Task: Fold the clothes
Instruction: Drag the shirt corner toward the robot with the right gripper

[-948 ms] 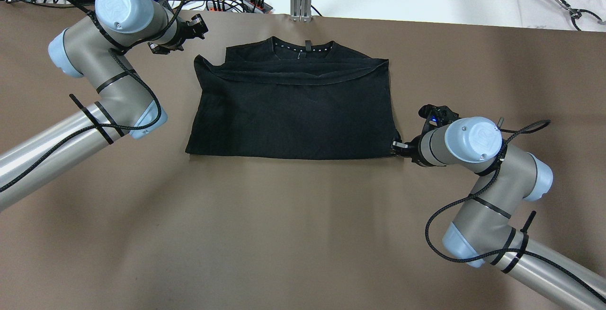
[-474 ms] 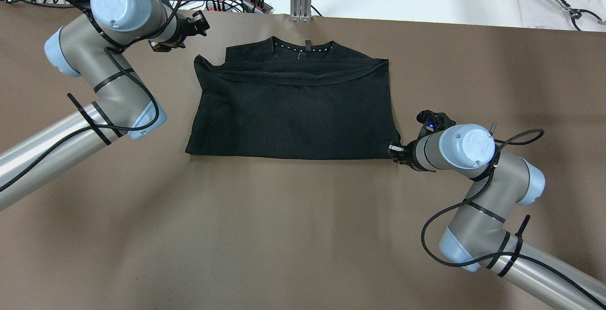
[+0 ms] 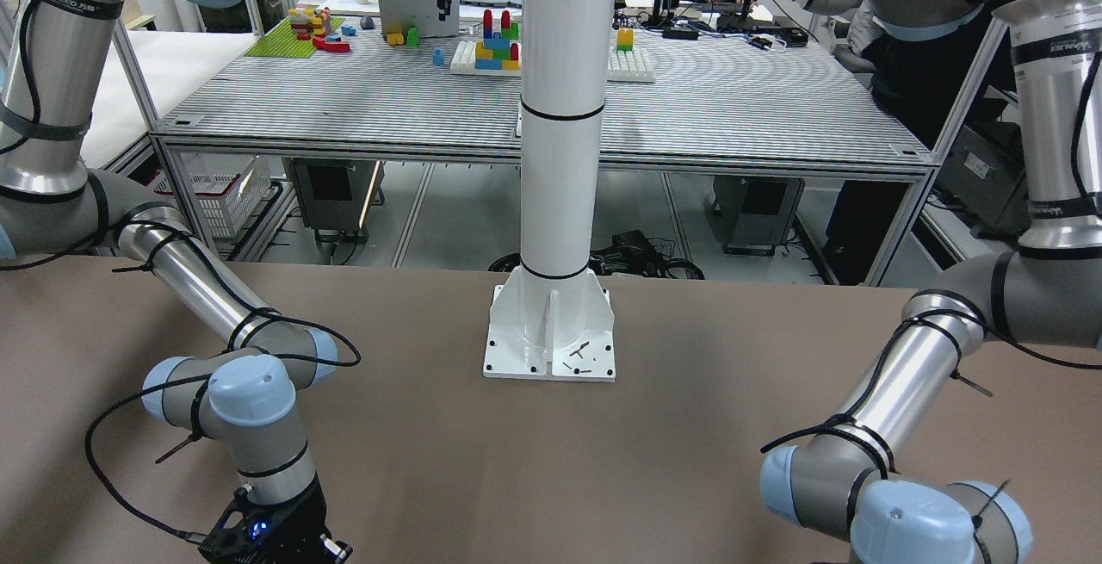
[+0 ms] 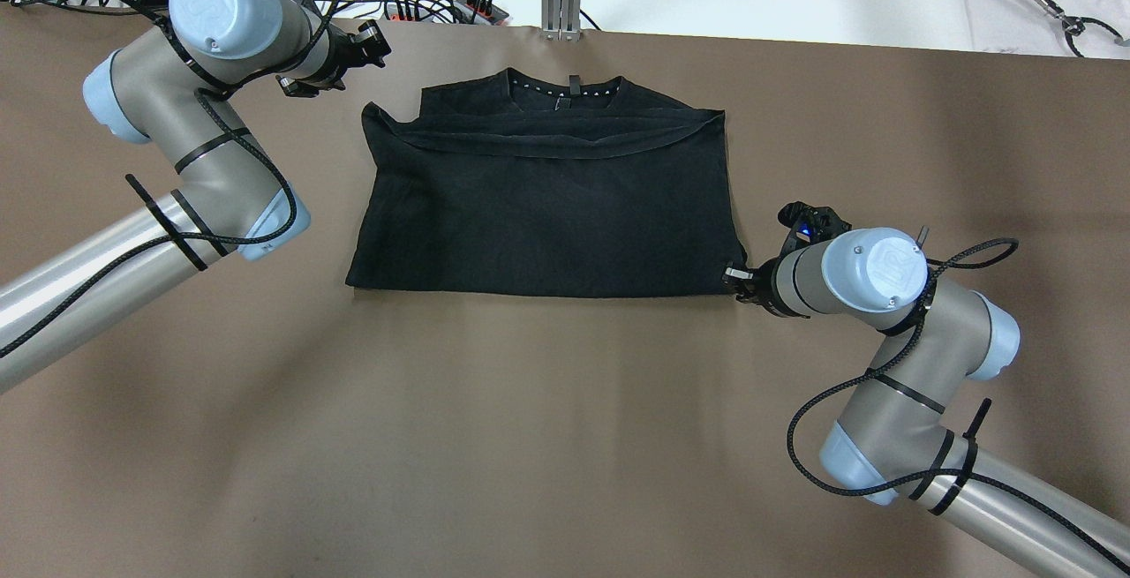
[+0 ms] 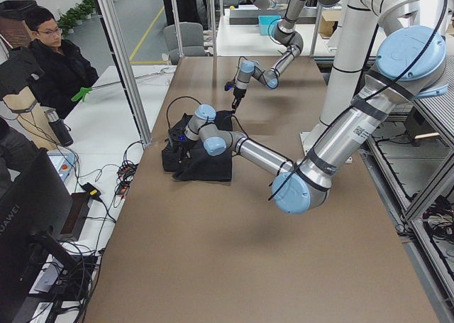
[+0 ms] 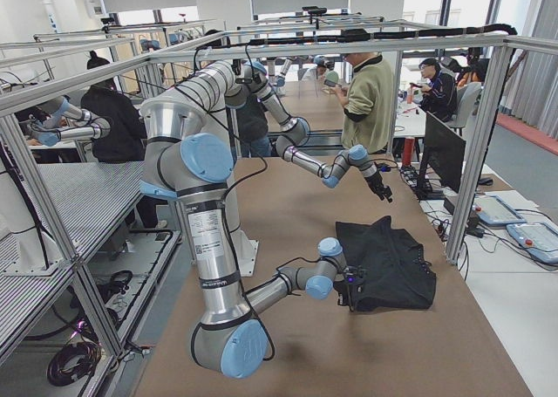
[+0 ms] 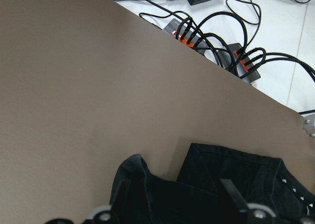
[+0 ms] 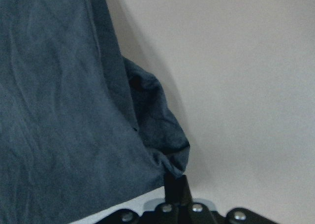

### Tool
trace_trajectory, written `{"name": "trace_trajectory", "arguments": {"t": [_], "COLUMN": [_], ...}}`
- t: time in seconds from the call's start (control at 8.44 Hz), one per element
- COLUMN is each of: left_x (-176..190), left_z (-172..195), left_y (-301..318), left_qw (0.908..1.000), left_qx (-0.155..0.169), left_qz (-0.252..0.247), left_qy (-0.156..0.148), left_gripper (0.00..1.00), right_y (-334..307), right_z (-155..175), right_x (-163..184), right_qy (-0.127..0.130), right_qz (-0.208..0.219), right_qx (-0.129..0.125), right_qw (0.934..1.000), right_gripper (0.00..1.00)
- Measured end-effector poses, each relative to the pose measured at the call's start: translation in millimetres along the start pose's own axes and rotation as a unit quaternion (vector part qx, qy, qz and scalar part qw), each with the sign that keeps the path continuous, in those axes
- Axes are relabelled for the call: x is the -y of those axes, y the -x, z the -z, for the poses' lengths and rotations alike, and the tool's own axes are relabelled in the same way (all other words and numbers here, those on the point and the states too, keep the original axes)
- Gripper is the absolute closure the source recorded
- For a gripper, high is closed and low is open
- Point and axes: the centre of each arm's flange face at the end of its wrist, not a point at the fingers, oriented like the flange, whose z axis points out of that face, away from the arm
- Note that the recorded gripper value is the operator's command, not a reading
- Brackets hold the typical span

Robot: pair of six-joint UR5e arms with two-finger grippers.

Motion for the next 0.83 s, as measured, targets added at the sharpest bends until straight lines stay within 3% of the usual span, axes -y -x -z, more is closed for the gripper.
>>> {"name": "trace_trajectory", "arguments": {"t": [0.24,0.36,0.47,0.59,0.71,0.83], "left_x": [-1,-2,-3,-4,-6,-8], "left_z": [0,2,6,7,7,6], "left_y": [0,-2,-3,-2,0,0], "left_qw": [1.0000,1.0000,0.9999,0.9999,0.9999,0.9999], "left_qx": [0.000,-0.002,-0.003,-0.001,0.000,0.002], "left_qz": [0.003,0.008,0.013,0.014,0.015,0.015], "left_qy": [-0.001,-0.002,0.000,0.002,0.003,0.004], "left_gripper": [0.33,0.33,0.33,0.33,0.33,0.33], "right_y": [-16,-18,-11,-4,0,-8], "right_z": [48,69,81,91,100,105], "right_x": [-27,-47,-78,-111,-142,-176], "right_qy": [0.049,0.094,0.149,0.200,0.250,0.302], "right_qz": [-0.014,-0.054,-0.096,-0.146,-0.198,-0.225], "right_qx": [0.027,0.041,0.057,0.072,0.087,0.092], "right_qw": [0.9983,0.9932,0.9824,0.9661,0.9438,0.9218], "right_gripper": [1.00,1.00,1.00,1.00,1.00,1.00]}}
